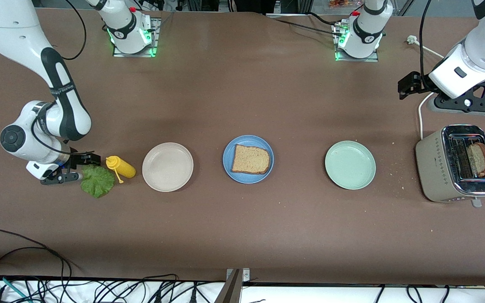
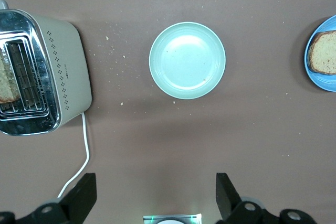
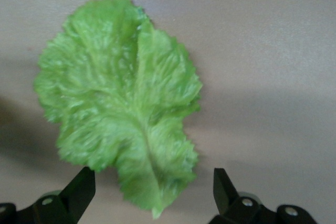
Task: Make sandwich in blue plate with both arms
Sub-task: 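Lift the lettuce leaf up off the table with the right gripper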
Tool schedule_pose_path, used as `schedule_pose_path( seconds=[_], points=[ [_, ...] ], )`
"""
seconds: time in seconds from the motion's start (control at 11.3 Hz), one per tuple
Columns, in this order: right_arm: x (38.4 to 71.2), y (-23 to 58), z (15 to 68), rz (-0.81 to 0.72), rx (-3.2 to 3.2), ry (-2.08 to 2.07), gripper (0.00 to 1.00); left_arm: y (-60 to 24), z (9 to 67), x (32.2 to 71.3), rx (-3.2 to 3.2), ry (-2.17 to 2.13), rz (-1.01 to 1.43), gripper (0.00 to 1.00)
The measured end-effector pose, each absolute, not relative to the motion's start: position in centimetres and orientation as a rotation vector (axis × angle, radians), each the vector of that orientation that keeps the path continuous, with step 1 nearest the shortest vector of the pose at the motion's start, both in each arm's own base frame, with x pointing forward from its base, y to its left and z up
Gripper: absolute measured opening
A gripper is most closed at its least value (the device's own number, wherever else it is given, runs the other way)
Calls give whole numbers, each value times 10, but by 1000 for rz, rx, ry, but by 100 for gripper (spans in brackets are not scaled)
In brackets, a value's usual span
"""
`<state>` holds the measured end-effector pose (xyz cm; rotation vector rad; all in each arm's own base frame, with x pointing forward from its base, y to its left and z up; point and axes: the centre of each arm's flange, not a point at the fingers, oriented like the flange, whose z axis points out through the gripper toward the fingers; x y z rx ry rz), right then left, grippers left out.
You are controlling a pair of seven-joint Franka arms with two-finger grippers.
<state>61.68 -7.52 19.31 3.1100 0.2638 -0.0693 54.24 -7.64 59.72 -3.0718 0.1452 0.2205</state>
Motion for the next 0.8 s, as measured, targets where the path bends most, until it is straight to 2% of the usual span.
schedule_pose_path(
  seconds=[0.27,0.35,0.53,0.62,0.71,0.8],
  points=[
    [626,-76,172,-45,3098,274,95,-76,597,542,-3072,145,220,100],
    [629,-75,172,-38,3096,291,82,-76,597,542,-3072,145,220,100],
    [633,-69,178,-32,3100,317,51,-76,598,543,-3072,145,218,100],
    [634,-65,182,-52,3107,327,50,-76,598,543,-3072,145,218,100],
    [635,-62,188,-67,3113,333,41,-76,598,543,-3072,145,218,100],
    [635,-61,194,-75,3117,335,25,-76,598,543,-3072,145,218,100]
  ],
)
